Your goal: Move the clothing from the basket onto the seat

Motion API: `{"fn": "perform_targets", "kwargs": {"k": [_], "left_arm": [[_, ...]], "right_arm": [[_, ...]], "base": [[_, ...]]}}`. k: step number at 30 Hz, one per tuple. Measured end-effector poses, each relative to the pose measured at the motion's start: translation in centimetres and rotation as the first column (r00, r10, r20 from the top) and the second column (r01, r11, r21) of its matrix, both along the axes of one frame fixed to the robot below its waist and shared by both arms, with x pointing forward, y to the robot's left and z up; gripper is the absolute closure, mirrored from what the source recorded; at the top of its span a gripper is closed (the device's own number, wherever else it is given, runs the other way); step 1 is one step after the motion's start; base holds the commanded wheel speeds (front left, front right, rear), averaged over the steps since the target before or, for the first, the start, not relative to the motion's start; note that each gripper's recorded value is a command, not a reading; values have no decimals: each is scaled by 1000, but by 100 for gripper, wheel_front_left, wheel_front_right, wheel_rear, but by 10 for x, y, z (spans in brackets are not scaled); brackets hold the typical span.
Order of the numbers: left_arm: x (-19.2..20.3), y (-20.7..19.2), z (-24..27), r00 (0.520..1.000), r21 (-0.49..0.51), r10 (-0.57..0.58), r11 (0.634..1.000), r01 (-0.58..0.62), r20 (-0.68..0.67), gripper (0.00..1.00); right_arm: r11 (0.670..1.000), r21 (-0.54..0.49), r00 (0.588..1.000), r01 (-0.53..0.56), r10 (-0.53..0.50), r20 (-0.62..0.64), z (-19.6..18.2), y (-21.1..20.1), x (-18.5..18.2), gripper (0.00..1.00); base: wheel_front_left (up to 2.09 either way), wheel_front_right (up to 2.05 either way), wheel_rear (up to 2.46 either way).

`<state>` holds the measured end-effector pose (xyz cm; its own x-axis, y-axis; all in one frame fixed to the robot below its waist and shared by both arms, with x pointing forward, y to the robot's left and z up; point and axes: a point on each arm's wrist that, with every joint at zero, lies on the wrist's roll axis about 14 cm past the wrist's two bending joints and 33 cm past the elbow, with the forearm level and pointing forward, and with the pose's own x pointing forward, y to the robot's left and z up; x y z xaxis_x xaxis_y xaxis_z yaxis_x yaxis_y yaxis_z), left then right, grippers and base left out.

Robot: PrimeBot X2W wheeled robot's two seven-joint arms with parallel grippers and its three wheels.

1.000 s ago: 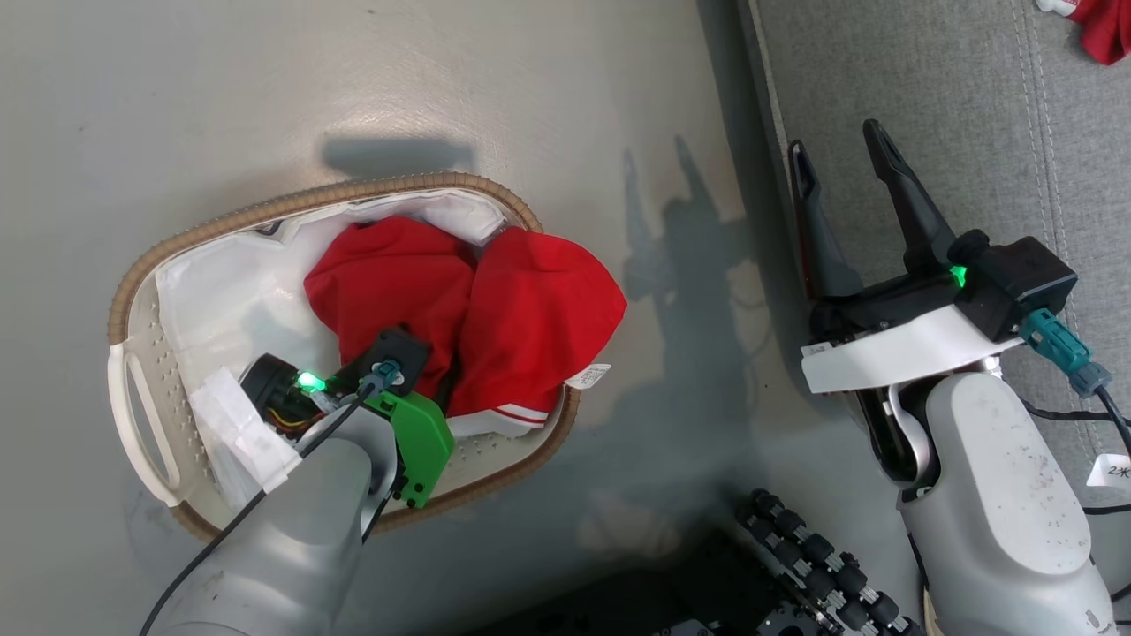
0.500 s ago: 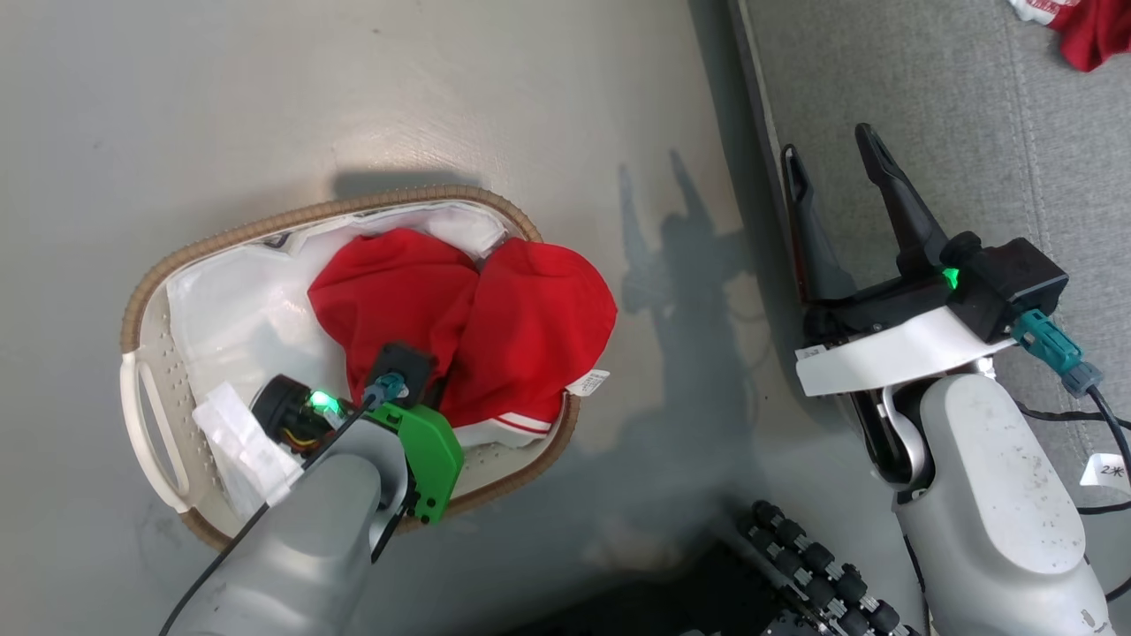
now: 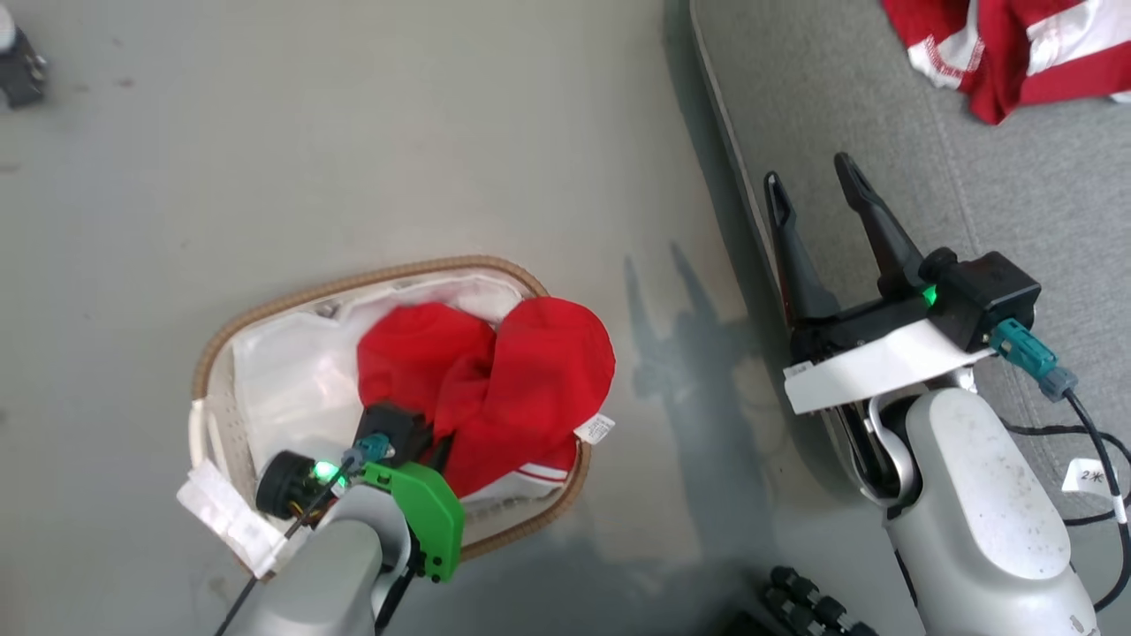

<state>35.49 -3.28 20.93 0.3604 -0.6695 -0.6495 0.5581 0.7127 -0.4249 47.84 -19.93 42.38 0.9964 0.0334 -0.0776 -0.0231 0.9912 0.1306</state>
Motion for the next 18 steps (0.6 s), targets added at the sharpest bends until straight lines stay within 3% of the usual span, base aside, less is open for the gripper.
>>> {"fn": "perform_targets", "kwargs": {"k": [10,18], "left_arm": [[-9,20,60,985,-40,125,992,-121,119,100],[1,34,112,937,-105,237,971,-216,256,100]], "right_arm": [[998,65,998,-18,15,58,36,15,-28,0],[994,94,994,-53,44,102,59,30,-48,0]], "base": [[0,0,0],[0,0,0]]}}
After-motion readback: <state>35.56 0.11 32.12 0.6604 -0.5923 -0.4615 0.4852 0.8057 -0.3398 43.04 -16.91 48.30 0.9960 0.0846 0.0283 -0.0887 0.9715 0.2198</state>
